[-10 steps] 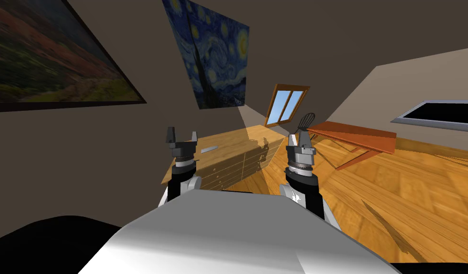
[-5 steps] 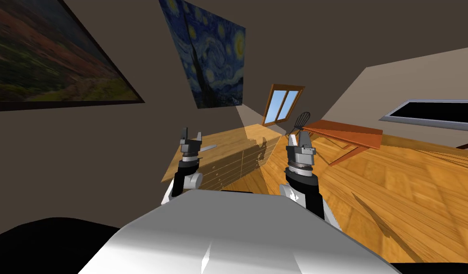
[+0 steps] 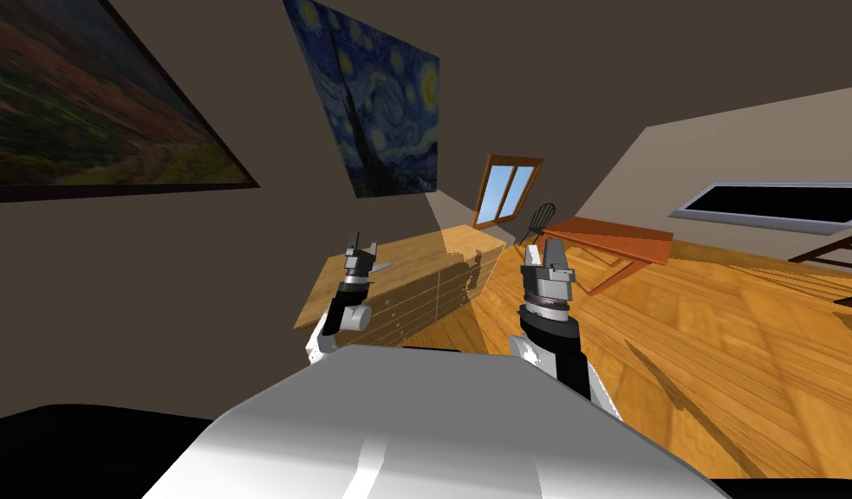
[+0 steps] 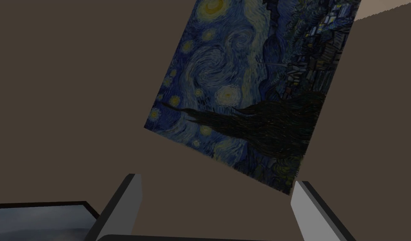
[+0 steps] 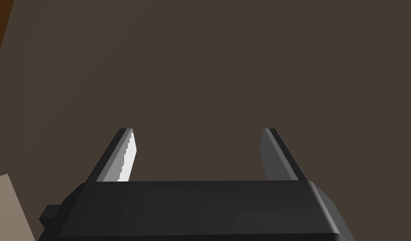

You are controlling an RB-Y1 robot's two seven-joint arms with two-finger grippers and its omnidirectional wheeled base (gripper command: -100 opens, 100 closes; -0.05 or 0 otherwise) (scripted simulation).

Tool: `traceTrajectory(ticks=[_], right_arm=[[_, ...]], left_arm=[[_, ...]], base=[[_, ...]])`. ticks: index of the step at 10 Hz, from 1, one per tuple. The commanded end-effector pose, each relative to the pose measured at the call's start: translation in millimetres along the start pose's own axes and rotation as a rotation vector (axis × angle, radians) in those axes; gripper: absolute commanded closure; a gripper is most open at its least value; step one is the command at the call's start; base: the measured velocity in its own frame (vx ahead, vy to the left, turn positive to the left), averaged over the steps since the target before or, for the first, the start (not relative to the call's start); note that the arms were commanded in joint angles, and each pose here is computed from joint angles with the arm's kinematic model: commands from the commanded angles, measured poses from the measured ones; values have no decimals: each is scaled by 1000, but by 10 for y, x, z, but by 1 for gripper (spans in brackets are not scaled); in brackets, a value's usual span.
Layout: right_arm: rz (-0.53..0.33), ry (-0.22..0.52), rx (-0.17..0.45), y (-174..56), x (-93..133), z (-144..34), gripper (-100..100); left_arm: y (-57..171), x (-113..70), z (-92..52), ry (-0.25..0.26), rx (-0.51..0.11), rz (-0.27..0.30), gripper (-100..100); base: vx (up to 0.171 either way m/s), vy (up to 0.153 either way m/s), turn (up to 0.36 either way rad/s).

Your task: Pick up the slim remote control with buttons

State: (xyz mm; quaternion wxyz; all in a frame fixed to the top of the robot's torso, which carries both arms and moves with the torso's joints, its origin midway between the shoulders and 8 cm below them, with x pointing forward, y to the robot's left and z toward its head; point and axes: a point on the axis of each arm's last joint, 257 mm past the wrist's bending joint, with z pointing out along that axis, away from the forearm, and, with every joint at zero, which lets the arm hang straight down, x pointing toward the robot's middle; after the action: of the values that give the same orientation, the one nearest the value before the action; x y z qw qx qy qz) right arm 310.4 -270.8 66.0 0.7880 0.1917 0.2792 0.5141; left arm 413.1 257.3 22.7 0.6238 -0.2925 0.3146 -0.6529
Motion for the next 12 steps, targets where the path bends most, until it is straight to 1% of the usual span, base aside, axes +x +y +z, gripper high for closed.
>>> traceTrajectory(ticks=[1,2,3,4,5,6,7,8,9,10,11,12], right_arm=[[0,0,0,0,0,0,0],[0,0,0,0,0,0,0],[0,0,0,0,0,0,0],[0,0,0,0,0,0,0],[0,0,0,0,0,0,0],[0,0,0,0,0,0,0],[0,0,0,0,0,0,0],[0,0,0,0,0,0,0],[0,0,0,0,0,0,0],[0,0,0,0,0,0,0],[0,0,0,0,0,0,0],[0,0,0,0,0,0,0]], left_arm=[[120,3,66,5,-36,-5,-100],[302,-25,126,15,-74,-10,-100],[344,-23,138,15,-91,-10,-100],[507,-52,213,25,-131,-13,-100],[579,-60,209,22,-151,-13,-100],[721,-96,291,32,-186,-14,-100],[822,-112,276,28,-214,-13,-100],[926,-152,358,37,-245,-12,-100],[1056,-174,343,32,-279,-11,-100],[1153,-228,427,38,-307,-8,-100],[1320,-265,389,30,-354,-6,-100],[1322,-266,389,30,-354,-6,-100]], base=[[-35,-12,-37],[-44,-14,-72],[-34,-13,-38],[-39,-22,-69],[-36,-18,-35],[-40,-13,-68],[-35,-9,-35],[-33,-23,-73],[-29,-16,-38],[-28,-19,-60],[-24,-14,-45],[-13,-4,-3]])
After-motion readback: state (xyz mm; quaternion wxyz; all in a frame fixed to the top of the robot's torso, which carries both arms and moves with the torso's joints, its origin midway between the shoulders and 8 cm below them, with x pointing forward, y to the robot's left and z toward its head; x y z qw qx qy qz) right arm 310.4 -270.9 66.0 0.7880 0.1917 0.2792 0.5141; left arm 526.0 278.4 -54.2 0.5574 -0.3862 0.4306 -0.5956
